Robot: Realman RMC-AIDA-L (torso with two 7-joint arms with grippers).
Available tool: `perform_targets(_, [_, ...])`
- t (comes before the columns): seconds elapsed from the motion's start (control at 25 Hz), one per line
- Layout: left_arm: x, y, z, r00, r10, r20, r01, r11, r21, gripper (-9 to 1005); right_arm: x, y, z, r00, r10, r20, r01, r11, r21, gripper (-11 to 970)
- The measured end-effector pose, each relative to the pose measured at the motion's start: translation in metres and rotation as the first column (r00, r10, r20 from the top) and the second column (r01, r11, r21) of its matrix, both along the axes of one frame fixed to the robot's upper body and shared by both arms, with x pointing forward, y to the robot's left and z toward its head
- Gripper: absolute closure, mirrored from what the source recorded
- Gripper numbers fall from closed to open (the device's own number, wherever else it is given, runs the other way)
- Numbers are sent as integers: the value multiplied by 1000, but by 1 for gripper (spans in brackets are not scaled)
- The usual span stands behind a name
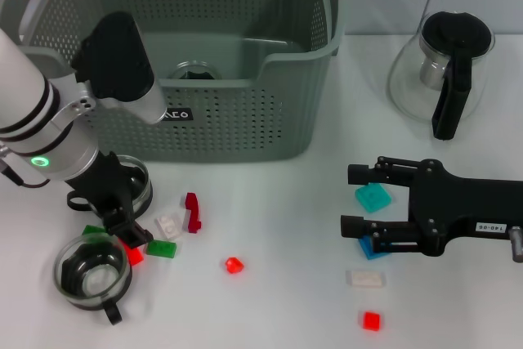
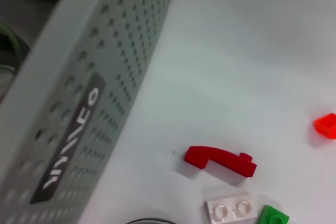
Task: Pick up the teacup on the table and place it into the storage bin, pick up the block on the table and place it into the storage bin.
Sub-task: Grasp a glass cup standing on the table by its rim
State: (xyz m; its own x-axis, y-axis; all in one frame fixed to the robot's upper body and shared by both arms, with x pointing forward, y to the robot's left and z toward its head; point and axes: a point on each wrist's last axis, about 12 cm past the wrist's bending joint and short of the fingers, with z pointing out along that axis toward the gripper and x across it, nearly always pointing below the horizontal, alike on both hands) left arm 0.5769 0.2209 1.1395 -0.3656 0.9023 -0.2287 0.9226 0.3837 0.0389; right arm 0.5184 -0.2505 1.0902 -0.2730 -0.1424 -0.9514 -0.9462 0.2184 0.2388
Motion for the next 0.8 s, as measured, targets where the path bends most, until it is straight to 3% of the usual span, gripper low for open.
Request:
perform_targets(0.28, [3,2,1,999,27,26,-27,1000,4,245,0,-1,0,1000,-4,-12,4,1000,0,123])
perform_targets(0.8, [-11,-2,-4,996,5,-86,-2,1000,31,249,0,-3,1,1000,-7,-20,7,1000,-1,124])
